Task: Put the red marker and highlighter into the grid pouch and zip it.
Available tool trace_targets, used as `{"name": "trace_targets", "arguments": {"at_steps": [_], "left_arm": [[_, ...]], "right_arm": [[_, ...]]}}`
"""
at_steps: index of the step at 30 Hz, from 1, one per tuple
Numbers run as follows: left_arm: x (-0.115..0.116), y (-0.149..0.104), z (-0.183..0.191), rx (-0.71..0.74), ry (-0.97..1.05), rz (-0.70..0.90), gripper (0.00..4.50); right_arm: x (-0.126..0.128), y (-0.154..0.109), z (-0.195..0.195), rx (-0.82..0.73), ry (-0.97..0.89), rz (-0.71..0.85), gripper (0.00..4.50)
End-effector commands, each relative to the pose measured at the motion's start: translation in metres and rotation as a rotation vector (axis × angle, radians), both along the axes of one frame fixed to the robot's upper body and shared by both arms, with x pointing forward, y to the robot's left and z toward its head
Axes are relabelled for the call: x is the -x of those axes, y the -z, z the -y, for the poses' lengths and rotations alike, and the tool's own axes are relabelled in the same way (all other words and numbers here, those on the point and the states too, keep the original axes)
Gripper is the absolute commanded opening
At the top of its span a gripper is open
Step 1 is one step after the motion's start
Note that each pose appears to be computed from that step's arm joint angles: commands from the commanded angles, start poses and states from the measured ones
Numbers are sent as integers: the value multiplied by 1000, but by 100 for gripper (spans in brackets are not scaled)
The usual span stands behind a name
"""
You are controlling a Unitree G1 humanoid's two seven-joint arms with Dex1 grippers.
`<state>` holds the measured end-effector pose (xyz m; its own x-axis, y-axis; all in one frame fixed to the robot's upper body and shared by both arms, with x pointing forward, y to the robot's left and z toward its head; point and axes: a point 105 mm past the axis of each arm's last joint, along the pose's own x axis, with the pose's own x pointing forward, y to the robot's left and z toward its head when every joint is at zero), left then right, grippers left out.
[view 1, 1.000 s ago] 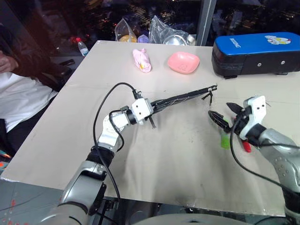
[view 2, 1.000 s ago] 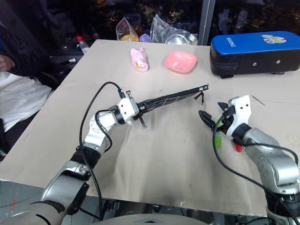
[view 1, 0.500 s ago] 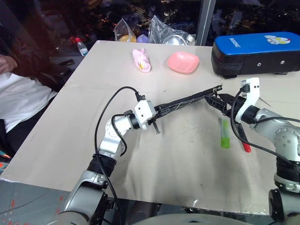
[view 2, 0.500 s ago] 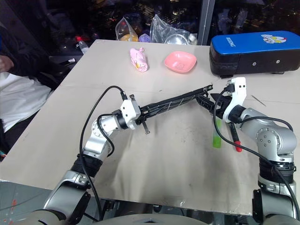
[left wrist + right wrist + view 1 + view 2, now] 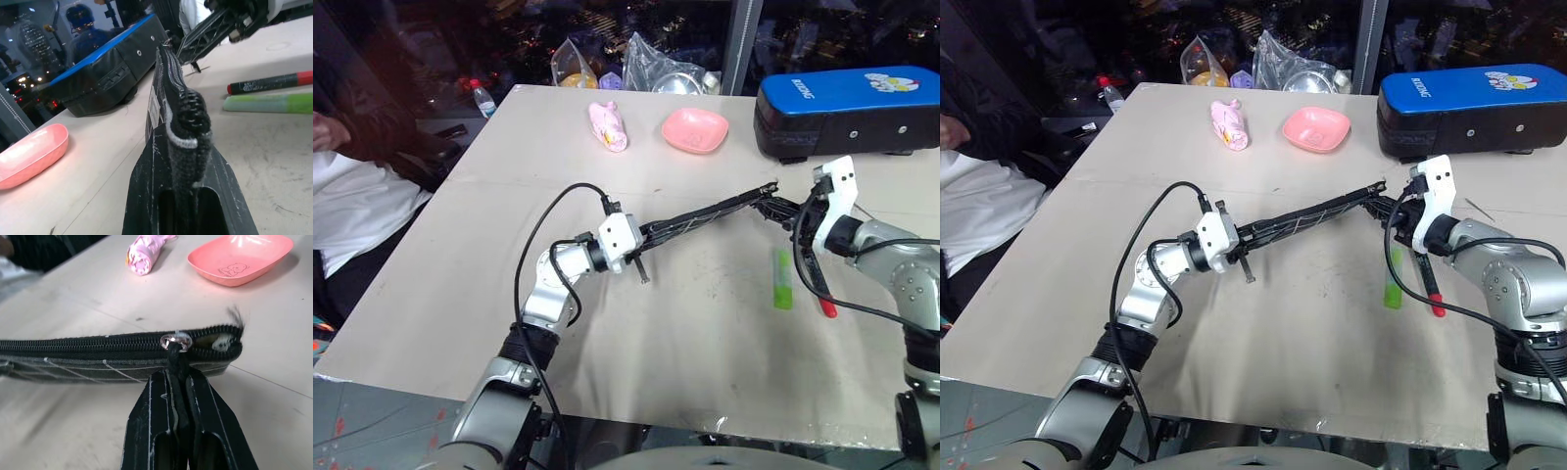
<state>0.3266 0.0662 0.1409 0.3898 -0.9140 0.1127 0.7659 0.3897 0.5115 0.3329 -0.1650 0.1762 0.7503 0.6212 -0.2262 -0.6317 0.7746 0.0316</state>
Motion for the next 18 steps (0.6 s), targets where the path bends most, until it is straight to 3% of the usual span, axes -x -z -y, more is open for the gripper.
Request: {"name": "trace_targets", "arguments": {"at_steps": [1, 7, 18], "left_arm": [[-2, -9, 3, 23, -17, 45, 0], [0, -10, 12, 36, -19, 49, 0], [7, -12, 23, 39, 13, 53, 0]], "right_arm": [[9, -11, -12, 127, -95, 85, 5], [20, -4, -36, 254, -224, 102, 5], [32, -13, -71, 288, -361, 153, 5]]}}
